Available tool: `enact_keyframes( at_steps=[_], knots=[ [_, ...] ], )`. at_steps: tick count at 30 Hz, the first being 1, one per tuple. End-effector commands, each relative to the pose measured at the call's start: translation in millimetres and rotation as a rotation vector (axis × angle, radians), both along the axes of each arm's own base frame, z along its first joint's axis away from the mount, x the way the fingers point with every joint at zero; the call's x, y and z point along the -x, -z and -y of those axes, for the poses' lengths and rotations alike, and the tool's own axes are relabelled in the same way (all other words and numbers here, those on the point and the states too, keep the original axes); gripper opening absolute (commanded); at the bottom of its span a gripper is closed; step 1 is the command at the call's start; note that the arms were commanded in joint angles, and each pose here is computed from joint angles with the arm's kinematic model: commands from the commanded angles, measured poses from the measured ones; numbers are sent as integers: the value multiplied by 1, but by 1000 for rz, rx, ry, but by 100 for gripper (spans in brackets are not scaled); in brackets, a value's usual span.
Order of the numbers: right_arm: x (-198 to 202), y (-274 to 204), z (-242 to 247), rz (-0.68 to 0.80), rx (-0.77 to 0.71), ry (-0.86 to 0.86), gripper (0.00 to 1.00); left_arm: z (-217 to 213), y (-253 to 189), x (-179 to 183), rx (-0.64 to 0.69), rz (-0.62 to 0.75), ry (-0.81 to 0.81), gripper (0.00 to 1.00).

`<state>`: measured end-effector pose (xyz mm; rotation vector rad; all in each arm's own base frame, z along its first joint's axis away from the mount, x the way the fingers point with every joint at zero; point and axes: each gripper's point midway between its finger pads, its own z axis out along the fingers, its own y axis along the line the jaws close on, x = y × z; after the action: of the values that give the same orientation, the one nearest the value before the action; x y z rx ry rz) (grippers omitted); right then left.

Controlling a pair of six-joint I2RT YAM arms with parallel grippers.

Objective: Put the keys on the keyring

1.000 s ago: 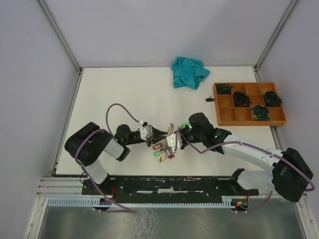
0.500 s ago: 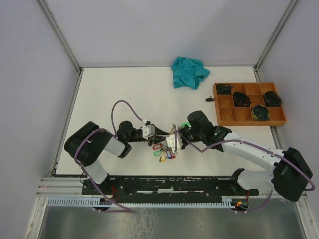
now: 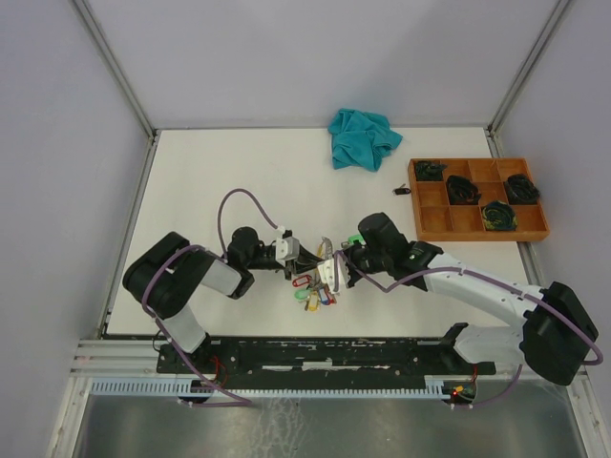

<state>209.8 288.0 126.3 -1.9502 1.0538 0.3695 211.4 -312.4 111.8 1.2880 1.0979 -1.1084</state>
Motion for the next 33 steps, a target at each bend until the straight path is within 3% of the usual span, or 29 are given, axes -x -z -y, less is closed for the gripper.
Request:
enact_keyframes(
  at_steps=[1, 8, 20, 28, 33],
  knots=[
    [-4, -23, 2, 59, -36, 25, 1, 2, -13, -9, 20, 73, -21, 3],
    [1, 2, 19, 23, -1, 91, 1, -2, -26, -16, 67, 75, -80, 3],
    [6, 21, -4, -63, -85, 63, 1, -4, -40, -13, 141, 89, -92, 3],
    [-9, -1, 7, 51, -46, 97, 1, -4, -35, -14, 128, 96, -97, 3],
    [-11, -21, 8, 89, -11, 61, 1, -6, -25, -17, 83, 98, -109, 21]
  ],
)
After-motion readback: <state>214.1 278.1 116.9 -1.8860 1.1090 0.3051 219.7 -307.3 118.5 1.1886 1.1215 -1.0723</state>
